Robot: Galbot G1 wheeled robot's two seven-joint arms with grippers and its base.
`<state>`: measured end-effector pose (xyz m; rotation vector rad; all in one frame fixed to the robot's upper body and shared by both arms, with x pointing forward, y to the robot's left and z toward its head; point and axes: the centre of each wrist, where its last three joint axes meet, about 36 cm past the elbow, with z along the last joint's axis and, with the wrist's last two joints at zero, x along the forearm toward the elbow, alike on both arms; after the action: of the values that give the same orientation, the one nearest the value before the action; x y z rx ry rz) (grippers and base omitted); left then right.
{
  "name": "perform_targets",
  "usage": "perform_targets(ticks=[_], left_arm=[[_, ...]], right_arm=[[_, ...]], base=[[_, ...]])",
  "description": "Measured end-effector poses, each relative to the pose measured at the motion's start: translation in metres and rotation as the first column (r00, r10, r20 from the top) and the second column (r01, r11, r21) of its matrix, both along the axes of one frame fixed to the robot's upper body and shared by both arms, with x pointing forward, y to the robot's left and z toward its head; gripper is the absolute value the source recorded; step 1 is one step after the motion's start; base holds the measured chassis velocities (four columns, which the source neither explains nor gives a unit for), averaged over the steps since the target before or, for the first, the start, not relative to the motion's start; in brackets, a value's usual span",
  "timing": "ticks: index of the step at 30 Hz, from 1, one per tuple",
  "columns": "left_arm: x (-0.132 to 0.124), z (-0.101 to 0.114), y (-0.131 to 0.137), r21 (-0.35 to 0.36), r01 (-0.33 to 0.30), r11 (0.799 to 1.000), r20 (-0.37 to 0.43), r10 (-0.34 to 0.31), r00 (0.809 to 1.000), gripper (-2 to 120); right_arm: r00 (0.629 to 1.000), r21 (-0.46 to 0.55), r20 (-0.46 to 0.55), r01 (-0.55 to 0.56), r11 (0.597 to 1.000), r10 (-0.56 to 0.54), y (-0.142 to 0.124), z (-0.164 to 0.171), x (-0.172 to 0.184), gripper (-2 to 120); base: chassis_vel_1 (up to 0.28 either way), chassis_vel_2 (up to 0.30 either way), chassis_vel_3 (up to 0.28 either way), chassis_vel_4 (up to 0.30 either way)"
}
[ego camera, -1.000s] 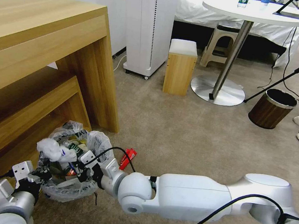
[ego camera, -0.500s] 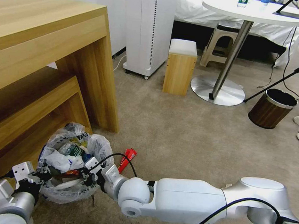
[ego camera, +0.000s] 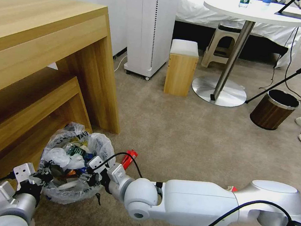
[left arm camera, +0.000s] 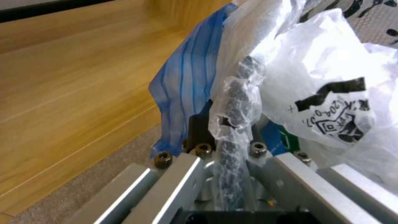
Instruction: Pick up the trash bin and place the garbage on the floor into it.
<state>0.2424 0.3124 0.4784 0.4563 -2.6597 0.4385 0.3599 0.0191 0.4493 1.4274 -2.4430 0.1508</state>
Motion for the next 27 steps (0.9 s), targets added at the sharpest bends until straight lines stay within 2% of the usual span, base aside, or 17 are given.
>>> perform_targets(ticks=[6, 13, 25, 27], left_arm=[[0.0, 0.001, 0.0, 0.001, 0.004, 1.0, 0.0, -0.004, 1.0, 0], [0.001, 0.0, 0.001, 0.005, 0.007, 1.0, -0.001, -0.007, 1.0, 0], [0.005, -0.006, 0.003, 0.002, 0.006, 1.0, -0.008, -0.006, 1.0, 0], [0.007, -0.006, 0.004, 0.001, 0.006, 1.0, -0.008, -0.006, 1.0, 0]], right_arm=[[1.0, 0.015, 0.004, -0.014, 1.0, 0.014, 0.001, 0.0, -0.001, 99], [1.0, -0.009, 0.003, 0.002, 1.0, -0.002, 0.001, 0.0, 0.0, 100], [0.999, 0.095, 0.016, -0.05, 0.994, 0.049, -0.01, -0.011, 0.014, 100], [0.999, 0.139, 0.028, -0.048, 0.989, 0.045, -0.011, -0.013, 0.018, 100]], base=[[0.0, 0.0, 0.0, 0.0], [0.0, 0.0, 0.0, 0.0], [0.0, 0.0, 0.0, 0.0], [0.0, 0.0, 0.0, 0.0]])
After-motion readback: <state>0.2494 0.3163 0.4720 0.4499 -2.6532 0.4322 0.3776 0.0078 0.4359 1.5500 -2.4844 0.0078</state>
